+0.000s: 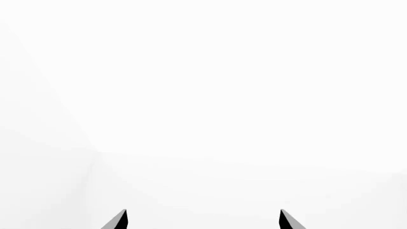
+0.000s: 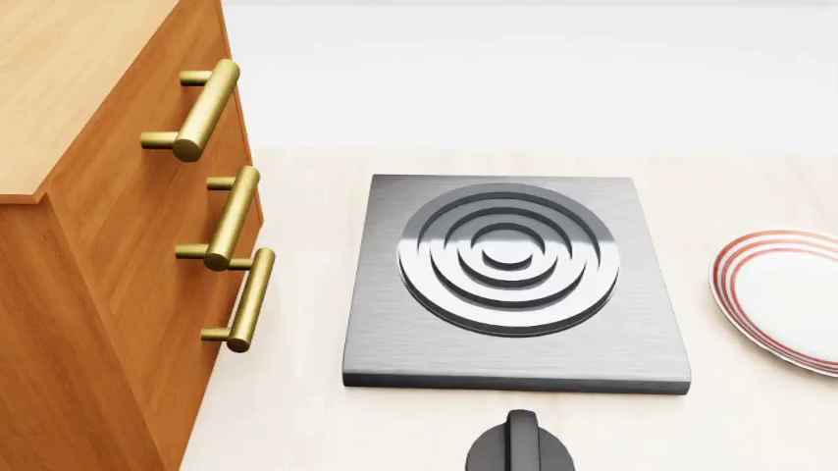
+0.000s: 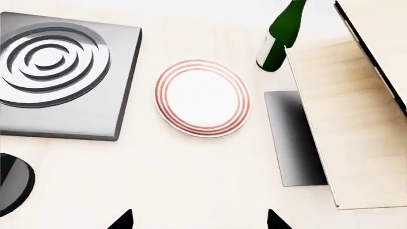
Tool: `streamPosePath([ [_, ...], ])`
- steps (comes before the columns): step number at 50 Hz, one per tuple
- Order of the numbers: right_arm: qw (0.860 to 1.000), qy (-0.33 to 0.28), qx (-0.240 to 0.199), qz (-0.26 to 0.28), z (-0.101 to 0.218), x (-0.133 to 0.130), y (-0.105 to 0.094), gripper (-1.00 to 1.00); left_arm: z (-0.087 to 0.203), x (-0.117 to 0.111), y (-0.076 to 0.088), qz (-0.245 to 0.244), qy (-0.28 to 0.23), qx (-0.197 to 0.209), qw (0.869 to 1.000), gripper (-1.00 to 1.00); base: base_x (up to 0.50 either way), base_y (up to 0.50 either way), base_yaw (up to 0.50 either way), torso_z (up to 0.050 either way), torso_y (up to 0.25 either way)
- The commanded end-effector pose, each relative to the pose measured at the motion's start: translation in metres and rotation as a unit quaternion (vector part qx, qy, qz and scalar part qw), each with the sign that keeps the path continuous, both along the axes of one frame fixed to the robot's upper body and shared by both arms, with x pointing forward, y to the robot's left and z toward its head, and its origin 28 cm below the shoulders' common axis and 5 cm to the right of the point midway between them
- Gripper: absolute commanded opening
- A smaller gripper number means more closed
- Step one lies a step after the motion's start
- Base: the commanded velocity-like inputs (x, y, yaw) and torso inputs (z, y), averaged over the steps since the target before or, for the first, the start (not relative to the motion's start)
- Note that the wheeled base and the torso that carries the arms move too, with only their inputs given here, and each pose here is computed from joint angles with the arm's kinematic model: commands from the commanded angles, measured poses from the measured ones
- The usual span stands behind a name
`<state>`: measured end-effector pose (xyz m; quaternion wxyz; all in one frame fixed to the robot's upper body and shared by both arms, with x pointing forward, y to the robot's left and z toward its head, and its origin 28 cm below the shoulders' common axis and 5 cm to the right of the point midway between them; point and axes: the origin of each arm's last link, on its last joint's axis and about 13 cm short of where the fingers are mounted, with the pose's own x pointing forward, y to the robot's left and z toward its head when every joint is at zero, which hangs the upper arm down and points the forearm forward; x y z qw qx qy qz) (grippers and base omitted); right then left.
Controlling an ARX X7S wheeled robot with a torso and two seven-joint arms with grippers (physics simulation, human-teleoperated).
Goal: Put the bowl on the stove.
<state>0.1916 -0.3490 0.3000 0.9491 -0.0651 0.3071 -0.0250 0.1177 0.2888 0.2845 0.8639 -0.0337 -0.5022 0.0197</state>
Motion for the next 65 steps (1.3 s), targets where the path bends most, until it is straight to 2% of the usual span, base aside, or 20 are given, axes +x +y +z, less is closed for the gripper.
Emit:
streamPosePath([
  [1, 0.999, 0.039, 0.002, -0.009, -0.008, -0.003, -0.002, 1.00, 0.000, -0.002, 0.003, 0.009, -0.029, -0.002, 1.000, 1.00, 0.00, 0.00, 0.00, 0.000, 0.000],
  [18, 0.997, 0.069, 0.023, -0.017, -0.028, -0.010, -0.003, 1.00, -0.001, -0.001, 0.004, 0.011, -0.027, -0.003, 1.000, 1.00, 0.00, 0.00, 0.00, 0.000, 0.000],
  [27, 0.997, 0.069, 0.019, -0.020, -0.039, -0.010, -0.003, 1.00, -0.001, 0.000, 0.003, 0.008, -0.026, -0.002, 1.000, 1.00, 0.00, 0.00, 0.00, 0.000, 0.000],
  [36, 0.995, 0.088, 0.026, -0.030, -0.065, -0.019, -0.003, 1.00, -0.001, 0.000, 0.003, 0.009, -0.025, -0.003, 1.000, 1.00, 0.00, 0.00, 0.00, 0.000, 0.000],
  [46, 0.994, 0.096, 0.030, -0.035, -0.078, -0.023, -0.003, 1.00, -0.001, 0.000, 0.003, 0.008, -0.024, -0.002, 1.000, 1.00, 0.00, 0.00, 0.00, 0.000, 0.000],
  [65, 0.995, 0.096, 0.001, -0.036, -0.100, -0.027, -0.006, 1.00, -0.001, 0.001, 0.002, 0.007, -0.024, -0.001, 1.000, 1.00, 0.00, 0.00, 0.00, 0.000, 0.000],
])
